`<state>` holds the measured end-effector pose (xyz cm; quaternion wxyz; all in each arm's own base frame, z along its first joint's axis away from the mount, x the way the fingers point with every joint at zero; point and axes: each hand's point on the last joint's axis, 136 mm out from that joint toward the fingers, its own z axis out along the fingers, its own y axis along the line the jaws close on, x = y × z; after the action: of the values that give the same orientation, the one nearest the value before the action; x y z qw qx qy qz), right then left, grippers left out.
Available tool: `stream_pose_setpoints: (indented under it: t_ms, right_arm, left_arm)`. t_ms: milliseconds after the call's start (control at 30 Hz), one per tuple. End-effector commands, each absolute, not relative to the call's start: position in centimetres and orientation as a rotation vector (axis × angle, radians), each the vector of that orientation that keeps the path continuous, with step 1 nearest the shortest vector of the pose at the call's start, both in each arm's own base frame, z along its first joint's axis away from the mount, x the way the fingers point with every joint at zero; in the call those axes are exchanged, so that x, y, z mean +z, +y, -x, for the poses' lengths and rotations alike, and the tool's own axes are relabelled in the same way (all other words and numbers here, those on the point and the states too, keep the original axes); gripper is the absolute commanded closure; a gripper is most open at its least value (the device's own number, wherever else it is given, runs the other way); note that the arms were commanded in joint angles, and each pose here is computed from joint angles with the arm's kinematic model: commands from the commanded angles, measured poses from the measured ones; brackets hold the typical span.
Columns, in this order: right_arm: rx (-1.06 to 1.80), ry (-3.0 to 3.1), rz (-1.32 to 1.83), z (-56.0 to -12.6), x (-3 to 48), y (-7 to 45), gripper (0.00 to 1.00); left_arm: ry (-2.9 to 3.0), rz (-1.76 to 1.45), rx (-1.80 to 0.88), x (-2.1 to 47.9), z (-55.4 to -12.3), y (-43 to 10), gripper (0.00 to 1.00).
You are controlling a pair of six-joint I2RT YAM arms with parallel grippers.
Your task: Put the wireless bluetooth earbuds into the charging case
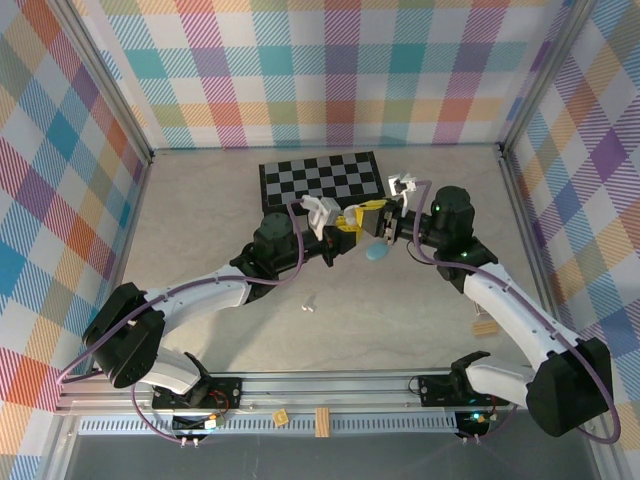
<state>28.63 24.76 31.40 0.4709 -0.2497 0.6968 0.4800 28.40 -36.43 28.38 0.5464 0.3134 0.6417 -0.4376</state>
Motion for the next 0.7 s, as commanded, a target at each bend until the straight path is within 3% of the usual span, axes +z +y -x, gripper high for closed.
stream_pose_setpoints:
  t_ms: [0,667]
  right_arm:
    - [1.228,1.743,0.644,-27.4,30.0,25.0,0.78]
    - [1.189,1.814,0.609,-27.1,27.6,24.7,0.78]
  left_arm:
    - [1.372,-0.707,-1.060,33.5,-28.5,-36.8,0.88]
    - [1.380,-0.663,-1.025,33.7,-29.2,-36.3,0.89]
